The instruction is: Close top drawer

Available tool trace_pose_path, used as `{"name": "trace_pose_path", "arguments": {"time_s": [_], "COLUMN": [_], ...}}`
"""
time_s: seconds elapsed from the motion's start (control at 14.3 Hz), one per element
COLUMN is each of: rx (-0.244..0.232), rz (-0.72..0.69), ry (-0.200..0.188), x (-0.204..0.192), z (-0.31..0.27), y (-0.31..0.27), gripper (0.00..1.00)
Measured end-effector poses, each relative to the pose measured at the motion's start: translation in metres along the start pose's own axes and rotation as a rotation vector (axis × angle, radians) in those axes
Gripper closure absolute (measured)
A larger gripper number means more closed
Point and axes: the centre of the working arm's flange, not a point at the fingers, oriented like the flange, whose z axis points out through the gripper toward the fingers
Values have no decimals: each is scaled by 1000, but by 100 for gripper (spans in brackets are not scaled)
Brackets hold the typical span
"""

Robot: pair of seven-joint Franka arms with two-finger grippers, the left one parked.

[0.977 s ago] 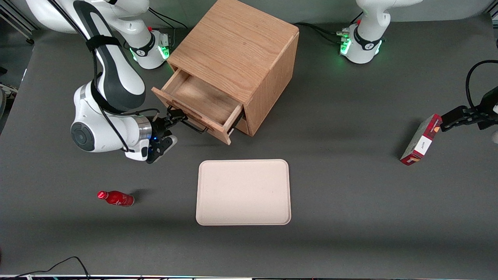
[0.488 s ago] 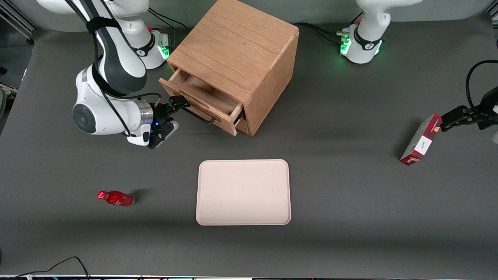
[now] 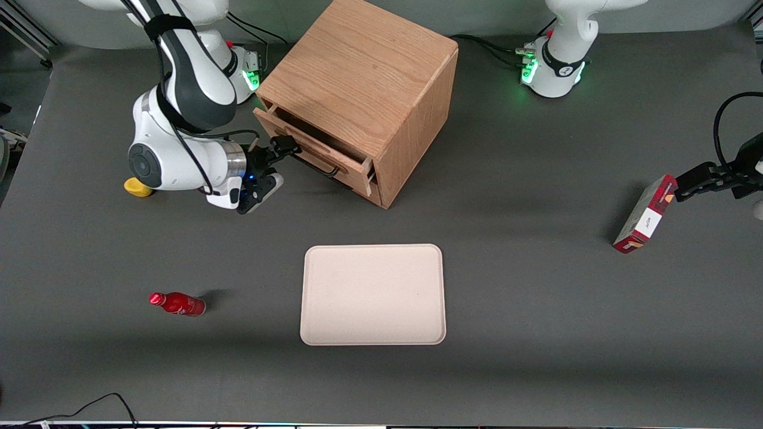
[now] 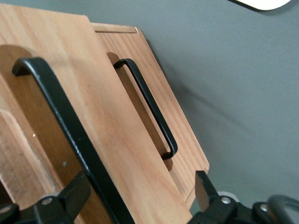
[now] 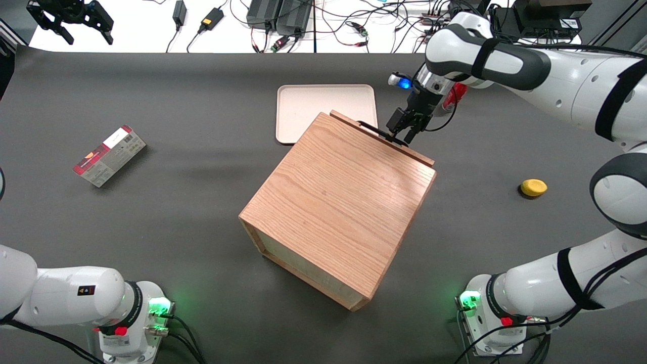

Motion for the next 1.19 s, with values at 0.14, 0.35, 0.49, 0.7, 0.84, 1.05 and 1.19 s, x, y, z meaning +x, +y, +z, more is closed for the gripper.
{"name": "trace_pose_path", "arguments": {"time_s": [0.14, 0.35, 0.49, 0.7, 0.84, 1.05, 1.19], "rx": [2, -1, 4, 0, -23, -41, -84], "rz": [18, 27, 33, 30, 11, -33, -73], "ry": [7, 17, 24, 30, 40, 45, 45], "x": [0, -2, -4, -3, -1, 4, 4], "z": [8, 16, 17, 16, 8, -19, -52], "y": [-14, -24, -24, -25, -29, -46, -58], "gripper": [0, 0, 0, 0, 0, 0, 0]}}
